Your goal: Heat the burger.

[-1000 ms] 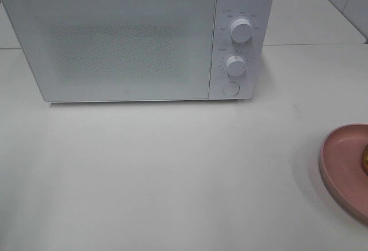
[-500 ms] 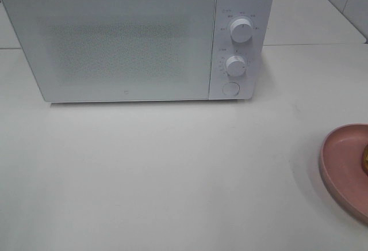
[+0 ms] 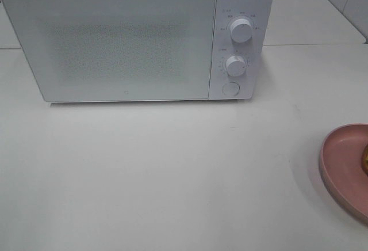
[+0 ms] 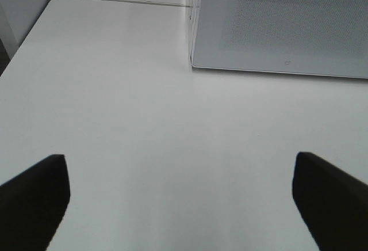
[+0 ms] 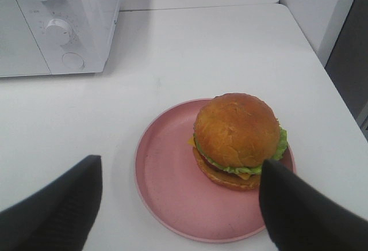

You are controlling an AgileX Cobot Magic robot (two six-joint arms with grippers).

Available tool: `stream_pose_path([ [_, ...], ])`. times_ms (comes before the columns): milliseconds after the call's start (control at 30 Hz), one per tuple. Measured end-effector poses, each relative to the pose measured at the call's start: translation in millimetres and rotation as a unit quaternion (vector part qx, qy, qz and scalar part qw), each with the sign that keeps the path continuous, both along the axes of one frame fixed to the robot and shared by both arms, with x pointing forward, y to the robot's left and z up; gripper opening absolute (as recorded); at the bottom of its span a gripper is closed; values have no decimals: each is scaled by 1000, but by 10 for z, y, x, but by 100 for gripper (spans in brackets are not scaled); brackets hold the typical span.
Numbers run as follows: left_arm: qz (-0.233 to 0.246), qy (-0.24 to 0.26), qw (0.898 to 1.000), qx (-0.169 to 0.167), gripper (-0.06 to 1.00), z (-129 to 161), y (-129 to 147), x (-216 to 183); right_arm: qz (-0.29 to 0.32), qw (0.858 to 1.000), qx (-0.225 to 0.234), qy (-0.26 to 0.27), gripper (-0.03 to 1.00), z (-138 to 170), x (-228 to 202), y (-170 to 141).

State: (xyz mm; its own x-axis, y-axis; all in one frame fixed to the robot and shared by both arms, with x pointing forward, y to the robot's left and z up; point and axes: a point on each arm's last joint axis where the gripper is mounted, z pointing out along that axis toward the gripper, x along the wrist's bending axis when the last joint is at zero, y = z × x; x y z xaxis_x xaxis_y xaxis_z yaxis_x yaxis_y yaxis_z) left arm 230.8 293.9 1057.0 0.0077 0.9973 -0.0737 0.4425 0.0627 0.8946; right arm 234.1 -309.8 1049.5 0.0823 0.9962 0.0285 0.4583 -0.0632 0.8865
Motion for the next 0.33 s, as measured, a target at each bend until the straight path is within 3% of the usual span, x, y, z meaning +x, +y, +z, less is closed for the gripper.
stream_pose_path([
  [333,-1,0,1000,-1,97,0,-2,0,0,1000,0,0,73,0,0,0],
])
